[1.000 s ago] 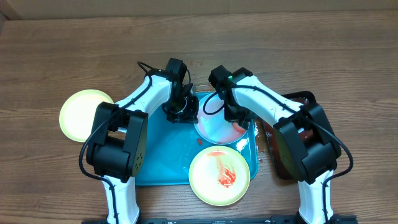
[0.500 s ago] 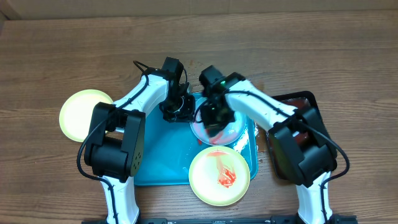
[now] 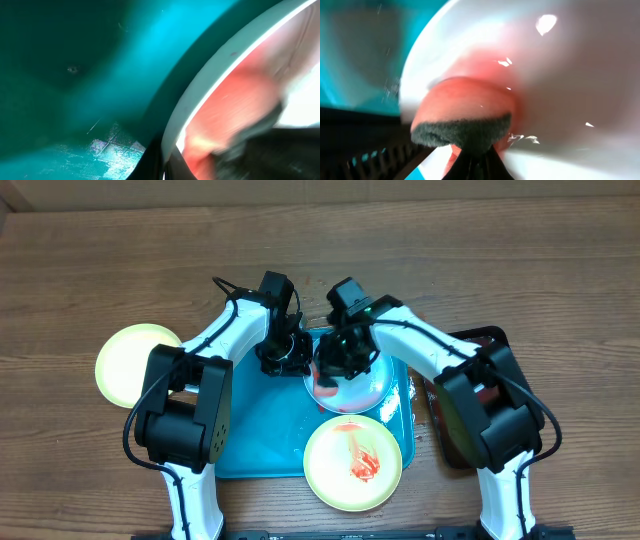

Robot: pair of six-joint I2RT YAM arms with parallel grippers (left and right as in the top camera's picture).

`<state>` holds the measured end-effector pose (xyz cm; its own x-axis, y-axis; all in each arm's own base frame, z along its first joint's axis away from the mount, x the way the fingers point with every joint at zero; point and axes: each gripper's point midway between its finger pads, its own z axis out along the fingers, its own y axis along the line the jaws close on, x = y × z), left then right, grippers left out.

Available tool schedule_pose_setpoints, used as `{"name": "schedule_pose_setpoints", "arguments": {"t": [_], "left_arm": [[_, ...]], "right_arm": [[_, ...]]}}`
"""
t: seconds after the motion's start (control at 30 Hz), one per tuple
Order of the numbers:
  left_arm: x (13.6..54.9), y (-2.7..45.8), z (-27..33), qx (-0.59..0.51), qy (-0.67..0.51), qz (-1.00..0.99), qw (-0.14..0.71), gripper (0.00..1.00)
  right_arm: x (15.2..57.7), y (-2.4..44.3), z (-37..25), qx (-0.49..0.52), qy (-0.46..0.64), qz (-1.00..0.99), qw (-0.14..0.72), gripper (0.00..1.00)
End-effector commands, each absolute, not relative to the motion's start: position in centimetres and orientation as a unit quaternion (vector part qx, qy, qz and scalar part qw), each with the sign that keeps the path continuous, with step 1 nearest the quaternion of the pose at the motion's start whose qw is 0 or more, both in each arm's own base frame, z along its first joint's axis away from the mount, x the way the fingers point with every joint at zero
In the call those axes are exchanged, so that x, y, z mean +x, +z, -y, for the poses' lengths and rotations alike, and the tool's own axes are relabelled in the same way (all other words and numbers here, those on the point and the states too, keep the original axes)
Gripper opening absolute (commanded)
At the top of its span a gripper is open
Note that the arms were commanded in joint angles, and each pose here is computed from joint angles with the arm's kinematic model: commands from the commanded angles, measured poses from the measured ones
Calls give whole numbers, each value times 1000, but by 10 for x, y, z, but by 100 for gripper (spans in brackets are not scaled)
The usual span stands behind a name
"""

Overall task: Clean dirty plates on tray and stack at the side
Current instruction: 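Scrub the white plate with the sponge while the left gripper holds it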

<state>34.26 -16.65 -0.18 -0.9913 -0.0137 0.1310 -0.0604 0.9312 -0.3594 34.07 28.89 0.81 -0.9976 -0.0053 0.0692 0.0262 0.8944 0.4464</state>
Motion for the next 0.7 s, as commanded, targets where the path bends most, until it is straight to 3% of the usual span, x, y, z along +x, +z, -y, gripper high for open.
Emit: {"name": "schedule_pose_setpoints", "arguments": {"t": [0.0, 0.2, 0.4, 0.5, 0.67], "left_arm": [[319, -55, 122, 41, 62, 992, 106, 4], [319, -55, 122, 41, 62, 992, 106, 4], [319, -55, 122, 43, 62, 992, 105, 4], [320, -55, 122, 43, 62, 992, 105, 4], [321, -55, 123, 42, 63, 992, 102, 4]], "right_arm": [[380, -22, -212, -95, -113, 989, -15, 4], [381, -27, -157, -138, -35, 990, -9, 4], [346, -23, -105, -110, 89, 989, 45, 4], [329, -21, -109, -69, 85, 991, 81, 4], [302, -18, -161, 20, -35, 989, 144, 4]]}}
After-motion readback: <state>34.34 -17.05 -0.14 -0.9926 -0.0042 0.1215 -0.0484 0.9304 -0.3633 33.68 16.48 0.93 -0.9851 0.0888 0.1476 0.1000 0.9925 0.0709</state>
